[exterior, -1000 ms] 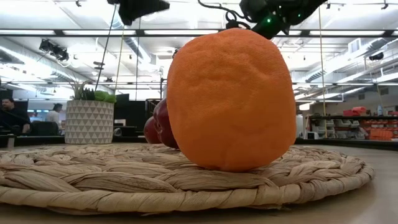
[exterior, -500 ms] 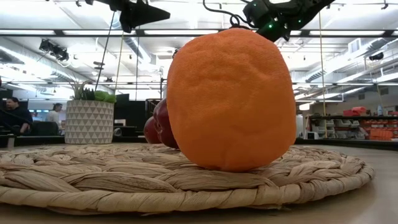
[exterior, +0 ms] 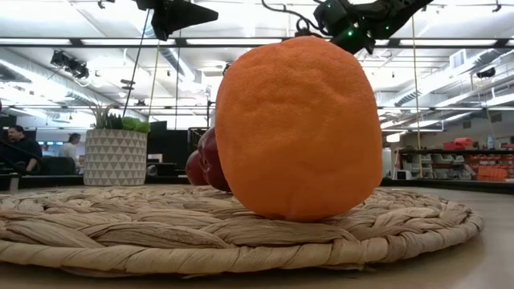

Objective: Build produce basket
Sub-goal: Put the apple into the wire basket

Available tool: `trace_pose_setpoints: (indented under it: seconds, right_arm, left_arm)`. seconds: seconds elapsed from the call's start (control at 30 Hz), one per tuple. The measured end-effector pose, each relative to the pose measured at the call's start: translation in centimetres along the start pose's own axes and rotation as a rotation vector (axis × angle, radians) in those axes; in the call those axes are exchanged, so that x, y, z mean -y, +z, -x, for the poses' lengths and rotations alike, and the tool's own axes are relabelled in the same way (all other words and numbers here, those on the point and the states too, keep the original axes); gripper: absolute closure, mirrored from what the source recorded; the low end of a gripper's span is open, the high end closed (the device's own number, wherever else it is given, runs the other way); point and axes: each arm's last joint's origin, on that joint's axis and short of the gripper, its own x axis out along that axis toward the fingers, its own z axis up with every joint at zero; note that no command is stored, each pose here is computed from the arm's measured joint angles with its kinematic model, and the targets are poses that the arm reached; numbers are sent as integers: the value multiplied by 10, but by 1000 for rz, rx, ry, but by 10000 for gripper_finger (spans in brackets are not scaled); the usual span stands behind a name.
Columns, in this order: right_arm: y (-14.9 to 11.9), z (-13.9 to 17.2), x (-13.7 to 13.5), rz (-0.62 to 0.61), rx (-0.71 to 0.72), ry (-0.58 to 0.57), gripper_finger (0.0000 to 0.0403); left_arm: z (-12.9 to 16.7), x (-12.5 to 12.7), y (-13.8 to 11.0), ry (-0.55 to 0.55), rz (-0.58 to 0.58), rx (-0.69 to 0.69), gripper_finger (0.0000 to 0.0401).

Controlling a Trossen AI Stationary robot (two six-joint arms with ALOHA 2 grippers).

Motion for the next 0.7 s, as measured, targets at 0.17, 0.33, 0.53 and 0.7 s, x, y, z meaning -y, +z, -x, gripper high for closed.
trace_pose_setpoints:
  seconds: [0.17,0.33,0.53,0.7]
  right_arm:
    - [1,4,-37,-4,-15,200,4]
    - [-6,14,-77,76,-98,253,4]
    - [-27,25,-104,95,-247,238,4]
    - [-62,27,-114,37,-354,243,4]
  left_arm:
    - [0,-1,0,9,2,-3,87]
    - [0,-1,-1,12,11,-7,87]
    - [0,-2,-4,19,23,-35,87]
    - [0,-2,-5,20,24,-40,87]
